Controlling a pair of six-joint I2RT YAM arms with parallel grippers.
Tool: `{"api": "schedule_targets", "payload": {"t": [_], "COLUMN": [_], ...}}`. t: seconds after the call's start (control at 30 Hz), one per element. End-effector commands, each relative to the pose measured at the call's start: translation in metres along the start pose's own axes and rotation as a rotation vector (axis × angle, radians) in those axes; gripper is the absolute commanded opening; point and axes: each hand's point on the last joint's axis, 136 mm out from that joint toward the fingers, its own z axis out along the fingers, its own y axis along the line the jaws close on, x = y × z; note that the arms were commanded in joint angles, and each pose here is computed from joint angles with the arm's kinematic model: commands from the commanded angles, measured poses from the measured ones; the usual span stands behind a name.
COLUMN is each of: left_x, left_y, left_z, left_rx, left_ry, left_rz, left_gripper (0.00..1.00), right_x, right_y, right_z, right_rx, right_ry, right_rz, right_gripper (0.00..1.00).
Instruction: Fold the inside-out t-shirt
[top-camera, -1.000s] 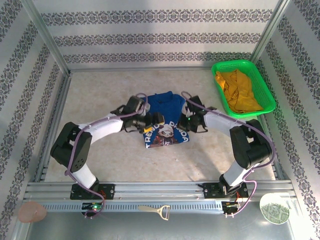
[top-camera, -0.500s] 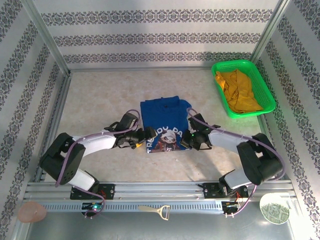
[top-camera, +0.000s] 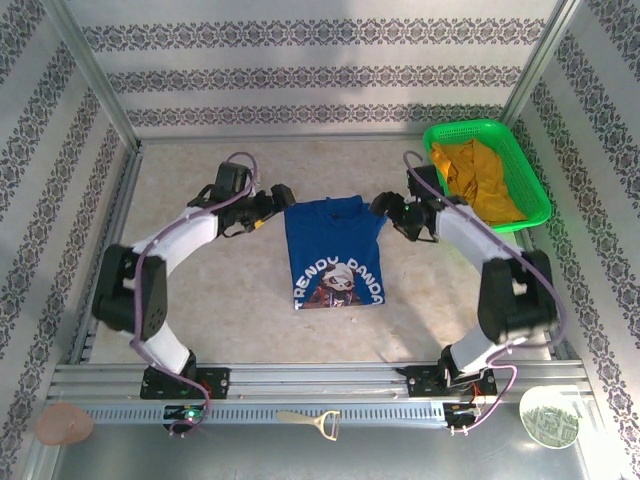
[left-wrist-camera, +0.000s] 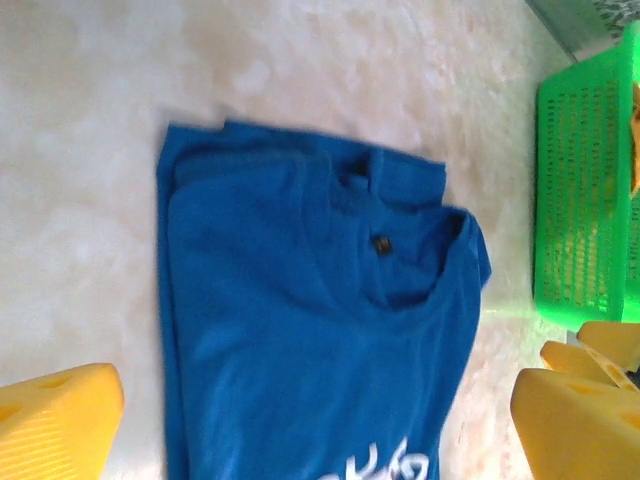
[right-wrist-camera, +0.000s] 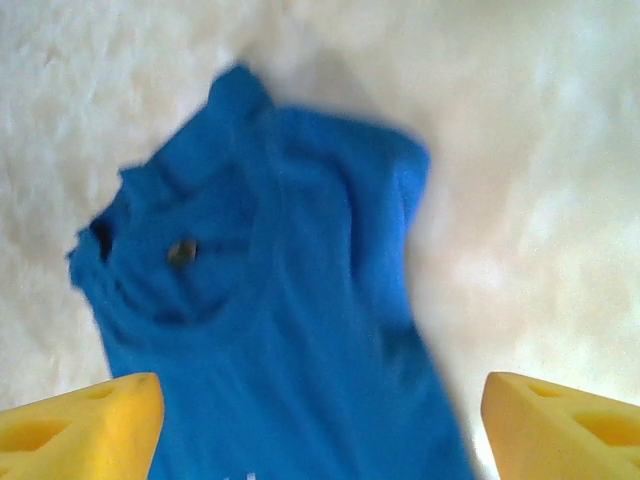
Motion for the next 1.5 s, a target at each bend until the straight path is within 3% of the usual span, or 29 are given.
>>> {"api": "schedule_targets", "payload": {"t": [0.0, 0.3, 0.7, 0.97, 1.27, 1.47], "left_x": [-0.001, 0.006, 0.023, 0.026, 0.024, 0.035], "left_y": [-0.002, 0.017, 0.026, 0.026, 0.051, 0.042], "left_z": [0.030, 0.058, 0.087, 0.094, 0.083, 0.094], "left_rx": [0.025, -0.068, -0.099, -0.136, -0.277, -0.222], "left_ry": [0.092, 0.165, 0.221, 0.230, 0.194, 0.228], "left_rz": [0.056, 0.097, 0.125, 0.144, 0.141, 0.147], "left_gripper": [1.00, 0.98, 0.96, 0.95, 0.95, 0.84], "right_x": [-0.009, -0.023, -0.012, 0.007, -0.007, 0.007], "right_y": [-0.005, -0.004, 0.014, 0.032, 0.008, 0.027], "right_z": [0.028, 0.061, 0.093, 0.105, 0.102, 0.109], "right_rx": [0.001, -0.026, -0.072, -0.085, -0.043, -0.164], "right_ry": [0.070, 0.089, 0.145, 0.177, 0.141, 0.205], "right_rz": [-0.105, -0.155, -0.182, -0.222, -0.179, -0.192], "right_gripper": [0.85, 0.85, 0.76, 0.72, 0.74, 0.70]}}
